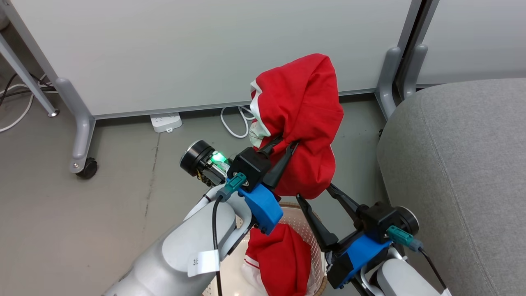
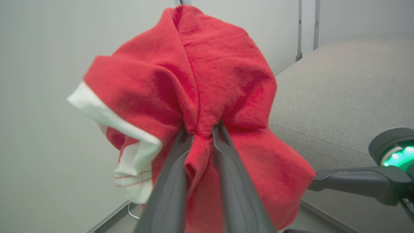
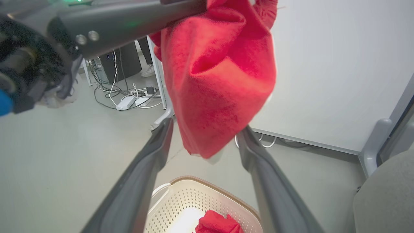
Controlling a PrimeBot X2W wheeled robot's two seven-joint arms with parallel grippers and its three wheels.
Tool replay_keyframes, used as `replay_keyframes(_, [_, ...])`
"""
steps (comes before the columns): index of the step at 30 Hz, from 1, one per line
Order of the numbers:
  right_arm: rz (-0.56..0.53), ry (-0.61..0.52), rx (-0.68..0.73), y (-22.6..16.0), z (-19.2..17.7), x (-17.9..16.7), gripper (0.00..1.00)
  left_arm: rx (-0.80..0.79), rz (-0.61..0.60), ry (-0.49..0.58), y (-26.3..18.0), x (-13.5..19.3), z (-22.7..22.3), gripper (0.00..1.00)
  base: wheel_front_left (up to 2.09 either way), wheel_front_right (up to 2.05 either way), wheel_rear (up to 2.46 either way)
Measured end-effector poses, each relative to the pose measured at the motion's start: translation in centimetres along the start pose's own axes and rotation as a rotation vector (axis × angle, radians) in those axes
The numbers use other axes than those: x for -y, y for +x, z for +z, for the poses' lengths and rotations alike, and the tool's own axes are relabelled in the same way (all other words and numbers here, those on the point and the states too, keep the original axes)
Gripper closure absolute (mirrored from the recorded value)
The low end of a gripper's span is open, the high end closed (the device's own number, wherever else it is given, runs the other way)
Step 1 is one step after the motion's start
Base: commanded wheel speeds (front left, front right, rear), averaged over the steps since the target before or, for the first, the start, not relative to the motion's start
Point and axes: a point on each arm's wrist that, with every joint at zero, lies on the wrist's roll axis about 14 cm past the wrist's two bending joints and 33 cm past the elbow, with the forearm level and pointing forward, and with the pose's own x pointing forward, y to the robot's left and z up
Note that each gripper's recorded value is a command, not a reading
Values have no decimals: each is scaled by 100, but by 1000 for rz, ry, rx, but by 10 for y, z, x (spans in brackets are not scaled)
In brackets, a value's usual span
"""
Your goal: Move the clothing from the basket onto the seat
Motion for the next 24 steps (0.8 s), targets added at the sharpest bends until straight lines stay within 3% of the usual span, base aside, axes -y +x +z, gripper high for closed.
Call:
replay_keyframes(16, [30, 39, 82, 18, 27, -9, 0, -11, 0, -9, 2, 0, -5, 100, 0, 0, 0])
replay_keyframes(17, [24, 40, 85, 18, 28, -7, 19, -10, 0, -9, 2, 0, -5, 100, 0, 0, 0])
replay_keyframes(18, [16, 42, 89, 18, 29, -5, 78, -10, 0, -9, 2, 0, -5, 100, 0, 0, 0])
replay_keyframes(19, [12, 43, 92, 18, 30, -4, 100, -10, 1, -9, 2, 0, -4, 100, 0, 0, 0])
replay_keyframes(24, [14, 46, 103, 18, 34, -6, 100, -6, 1, -7, 2, 1, -2, 100, 0, 0, 0])
